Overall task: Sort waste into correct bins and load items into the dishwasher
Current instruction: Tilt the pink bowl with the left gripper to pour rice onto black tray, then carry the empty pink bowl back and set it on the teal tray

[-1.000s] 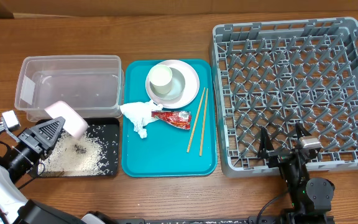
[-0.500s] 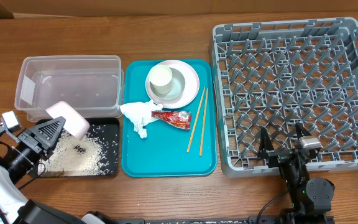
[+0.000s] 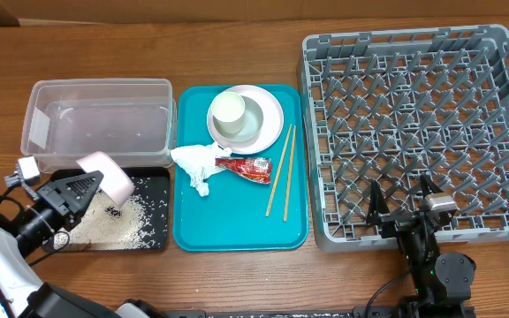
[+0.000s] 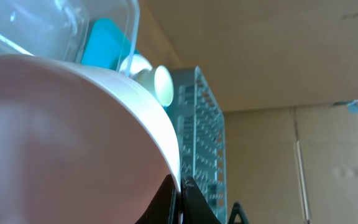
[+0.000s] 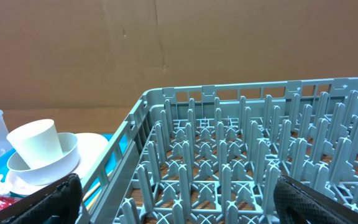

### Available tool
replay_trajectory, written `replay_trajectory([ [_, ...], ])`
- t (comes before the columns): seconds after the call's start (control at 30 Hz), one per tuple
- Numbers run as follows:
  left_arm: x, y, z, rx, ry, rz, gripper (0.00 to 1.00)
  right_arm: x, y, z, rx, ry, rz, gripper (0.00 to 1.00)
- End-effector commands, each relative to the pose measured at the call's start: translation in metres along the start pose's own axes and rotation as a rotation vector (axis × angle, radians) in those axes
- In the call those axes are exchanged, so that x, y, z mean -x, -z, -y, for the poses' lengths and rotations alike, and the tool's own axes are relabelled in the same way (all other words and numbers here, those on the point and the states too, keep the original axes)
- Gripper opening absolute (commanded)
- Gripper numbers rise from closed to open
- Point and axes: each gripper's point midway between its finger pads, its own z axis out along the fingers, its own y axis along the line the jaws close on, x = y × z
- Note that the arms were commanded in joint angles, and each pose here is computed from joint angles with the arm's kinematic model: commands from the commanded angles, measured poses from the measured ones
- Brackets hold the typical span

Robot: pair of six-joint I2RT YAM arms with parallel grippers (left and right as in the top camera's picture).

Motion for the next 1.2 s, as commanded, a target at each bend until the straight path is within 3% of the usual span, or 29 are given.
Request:
replay_trajectory([
  [0.0,-0.010,-0.007,-0.002,0.066,0.027,-0.058,0.04,-0.002,0.000,0.000,0.000,0.000,0.003,1.00],
  [0.23,-0.023,-0.031,0.020,0.175,-0.034,-0.209,0.04,-0.002,0.000,0.000,0.000,0.000,0.003,1.00],
  [0.43,-0.056,-0.069,0.041,0.305,-0.146,-0.376,0.04,-0.002,0.000,0.000,0.000,0.000,0.003,1.00],
  [0.67,-0.122,-0.119,0.047,0.519,-0.319,-0.532,0.04,-0.002,0.000,0.000,0.000,0.000,0.003,1.00],
  [0.83,-0.177,-0.149,0.052,0.653,-0.527,-0.552,0.04,-0.002,0.000,0.000,0.000,0.000,0.003,1.00],
  [1.0,-0.218,-0.159,0.039,0.785,-0.689,-0.576,0.04,-0.002,0.000,0.000,0.000,0.000,0.003,1.00],
  [1.17,-0.243,-0.165,0.018,0.860,-0.753,-0.656,0.04,-0.002,0.000,0.000,0.000,0.000,0.003,1.00],
])
